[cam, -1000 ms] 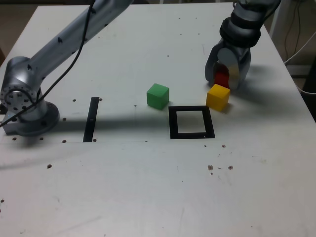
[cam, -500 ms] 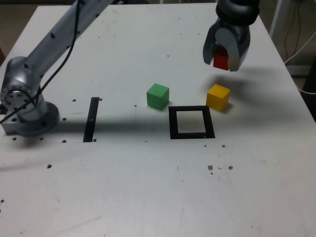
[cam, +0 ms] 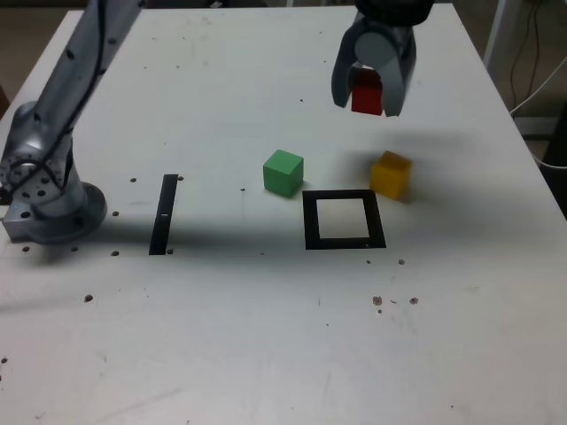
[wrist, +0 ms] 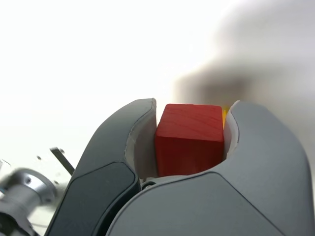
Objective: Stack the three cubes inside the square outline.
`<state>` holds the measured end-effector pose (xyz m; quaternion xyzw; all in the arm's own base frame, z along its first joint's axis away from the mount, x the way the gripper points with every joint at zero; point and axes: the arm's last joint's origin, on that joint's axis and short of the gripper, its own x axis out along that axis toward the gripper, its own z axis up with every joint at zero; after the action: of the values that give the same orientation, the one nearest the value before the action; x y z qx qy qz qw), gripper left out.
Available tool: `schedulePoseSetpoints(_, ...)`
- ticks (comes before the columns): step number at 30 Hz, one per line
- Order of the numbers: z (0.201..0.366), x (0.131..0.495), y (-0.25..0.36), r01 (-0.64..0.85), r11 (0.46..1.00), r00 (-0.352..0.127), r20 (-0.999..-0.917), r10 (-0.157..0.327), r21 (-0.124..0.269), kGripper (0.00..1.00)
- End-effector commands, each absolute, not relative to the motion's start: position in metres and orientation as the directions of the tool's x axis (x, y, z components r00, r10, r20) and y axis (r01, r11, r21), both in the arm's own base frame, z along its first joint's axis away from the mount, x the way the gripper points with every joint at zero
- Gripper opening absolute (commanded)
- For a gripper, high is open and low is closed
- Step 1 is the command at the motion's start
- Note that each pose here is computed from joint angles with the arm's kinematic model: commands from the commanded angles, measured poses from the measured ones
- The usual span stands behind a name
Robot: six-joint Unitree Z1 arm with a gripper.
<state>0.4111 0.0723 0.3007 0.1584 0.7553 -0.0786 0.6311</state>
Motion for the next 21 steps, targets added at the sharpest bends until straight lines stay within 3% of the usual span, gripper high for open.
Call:
schedulePoseSetpoints(1, 0.306, 0.402, 0.064, 0.305, 0.950, -0.163, -0.9787, 0.125, 0.071, 0.39)
schedulePoseSetpoints(13, 0.300, 0.388, 0.022, 0.171, 0.985, -0.205, -0.9771, 0.057, 0.021, 0.39)
schedulePoseSetpoints(21, 0.293, 0.386, 0.005, 0.126, 0.992, -0.216, -0.9755, 0.041, 0.013, 0.39)
